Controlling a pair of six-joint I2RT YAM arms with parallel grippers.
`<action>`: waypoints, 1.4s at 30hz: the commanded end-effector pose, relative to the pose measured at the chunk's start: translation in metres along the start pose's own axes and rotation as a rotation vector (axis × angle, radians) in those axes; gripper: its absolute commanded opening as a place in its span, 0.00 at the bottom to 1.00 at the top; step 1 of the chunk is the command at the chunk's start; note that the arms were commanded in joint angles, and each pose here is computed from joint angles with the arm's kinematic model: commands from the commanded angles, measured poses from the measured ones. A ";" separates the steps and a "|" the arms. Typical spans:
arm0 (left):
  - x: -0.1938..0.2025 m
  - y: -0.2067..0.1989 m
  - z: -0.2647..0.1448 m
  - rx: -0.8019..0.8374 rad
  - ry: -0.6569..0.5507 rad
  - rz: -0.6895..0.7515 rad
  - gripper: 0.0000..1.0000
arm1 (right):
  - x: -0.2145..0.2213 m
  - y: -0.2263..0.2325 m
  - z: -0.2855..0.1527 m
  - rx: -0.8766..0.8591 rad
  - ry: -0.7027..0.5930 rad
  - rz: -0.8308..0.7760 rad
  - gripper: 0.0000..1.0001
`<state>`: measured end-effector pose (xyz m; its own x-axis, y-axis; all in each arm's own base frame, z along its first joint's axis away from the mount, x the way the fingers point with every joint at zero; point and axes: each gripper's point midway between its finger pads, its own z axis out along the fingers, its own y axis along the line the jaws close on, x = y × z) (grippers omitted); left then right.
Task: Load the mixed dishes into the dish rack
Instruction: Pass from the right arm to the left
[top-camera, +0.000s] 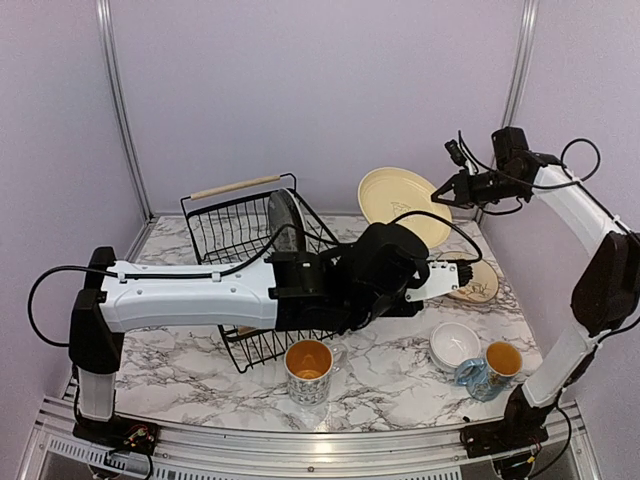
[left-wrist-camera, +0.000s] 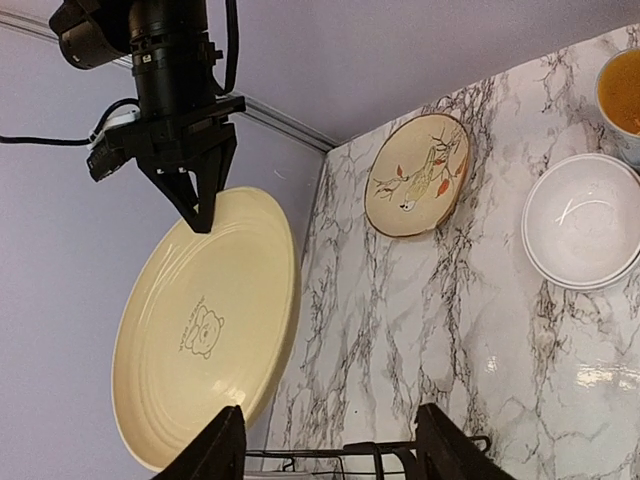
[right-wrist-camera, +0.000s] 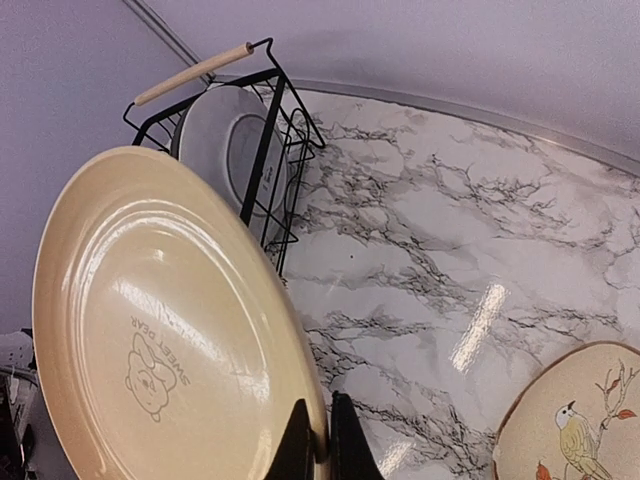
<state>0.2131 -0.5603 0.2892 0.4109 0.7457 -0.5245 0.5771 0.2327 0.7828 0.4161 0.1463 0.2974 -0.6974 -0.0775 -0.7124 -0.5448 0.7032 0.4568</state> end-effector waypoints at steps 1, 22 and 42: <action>0.013 -0.007 0.017 -0.032 0.111 0.124 0.58 | 0.001 0.021 -0.016 -0.033 -0.011 -0.028 0.00; 0.031 -0.009 0.035 -0.136 0.218 0.150 0.35 | 0.024 0.045 -0.031 -0.059 -0.007 -0.079 0.00; 0.012 0.026 0.018 -0.218 0.154 0.044 0.00 | 0.061 0.076 -0.033 -0.169 0.110 -0.140 0.24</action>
<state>0.2454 -0.5612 0.2553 0.3185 0.8965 -0.3080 0.3817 0.1761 0.9073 0.3309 0.1645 0.2807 -0.7066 -0.2321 -0.6685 -0.6453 0.5991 0.4741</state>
